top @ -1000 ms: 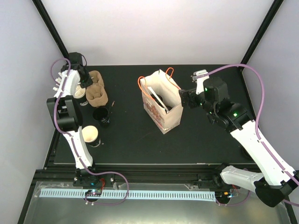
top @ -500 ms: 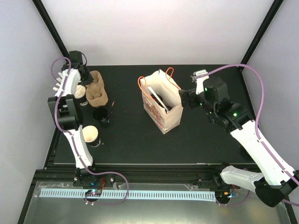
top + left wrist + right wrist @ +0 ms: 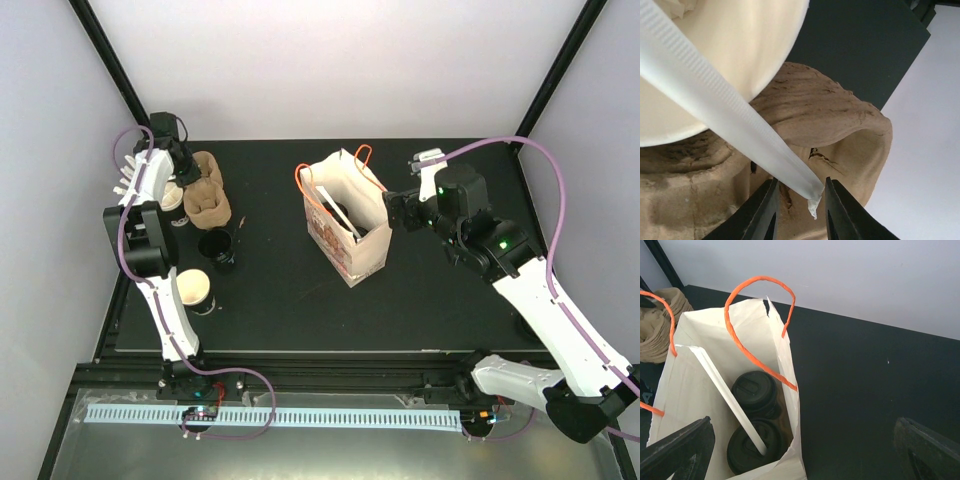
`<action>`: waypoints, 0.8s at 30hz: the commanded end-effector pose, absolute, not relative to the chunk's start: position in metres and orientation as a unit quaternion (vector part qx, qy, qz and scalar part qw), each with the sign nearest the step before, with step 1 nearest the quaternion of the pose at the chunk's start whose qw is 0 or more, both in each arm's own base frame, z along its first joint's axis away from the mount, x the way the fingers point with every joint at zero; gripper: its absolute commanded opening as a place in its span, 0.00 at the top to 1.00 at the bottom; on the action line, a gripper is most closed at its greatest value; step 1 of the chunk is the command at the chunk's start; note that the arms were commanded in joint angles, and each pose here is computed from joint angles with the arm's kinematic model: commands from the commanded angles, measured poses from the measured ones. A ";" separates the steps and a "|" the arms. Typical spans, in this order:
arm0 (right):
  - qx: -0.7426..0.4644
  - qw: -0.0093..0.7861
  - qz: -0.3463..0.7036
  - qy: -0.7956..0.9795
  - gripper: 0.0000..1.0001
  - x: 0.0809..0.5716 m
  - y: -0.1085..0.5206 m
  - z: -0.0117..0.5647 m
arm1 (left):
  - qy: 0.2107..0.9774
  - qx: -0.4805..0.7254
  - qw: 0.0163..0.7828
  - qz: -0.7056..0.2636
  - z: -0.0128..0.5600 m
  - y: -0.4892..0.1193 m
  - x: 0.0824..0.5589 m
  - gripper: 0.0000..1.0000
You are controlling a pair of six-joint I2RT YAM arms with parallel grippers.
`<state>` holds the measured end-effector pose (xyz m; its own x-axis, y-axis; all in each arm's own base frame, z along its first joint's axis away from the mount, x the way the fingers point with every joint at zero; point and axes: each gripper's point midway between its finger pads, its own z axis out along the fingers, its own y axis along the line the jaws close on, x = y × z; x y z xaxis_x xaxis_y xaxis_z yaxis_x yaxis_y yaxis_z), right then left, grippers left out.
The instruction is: Pack the takeout coffee
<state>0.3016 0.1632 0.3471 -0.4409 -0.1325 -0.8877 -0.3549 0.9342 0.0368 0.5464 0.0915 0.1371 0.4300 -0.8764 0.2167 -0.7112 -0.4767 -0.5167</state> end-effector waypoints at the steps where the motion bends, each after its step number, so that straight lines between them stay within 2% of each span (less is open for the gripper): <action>1: -0.139 0.523 0.105 0.835 0.00 0.304 0.159 0.360 | 0.475 -0.832 0.166 -0.235 0.130 0.089 0.546 0.72; 4: -0.138 0.523 0.105 0.835 0.00 0.304 0.159 0.360 | 0.475 -0.831 0.167 -0.237 0.130 0.089 0.547 0.72; 5: -0.138 0.523 0.105 0.834 0.00 0.304 0.159 0.361 | 0.475 -0.831 0.168 -0.236 0.131 0.089 0.547 0.76; 8: -0.139 0.524 0.105 0.834 0.00 0.304 0.159 0.361 | 0.475 -0.827 0.177 -0.242 0.136 0.092 0.550 0.97; 24: -0.142 0.524 0.120 0.831 0.00 0.301 0.163 0.363 | 0.464 -0.819 0.202 -0.271 0.195 0.088 0.536 0.98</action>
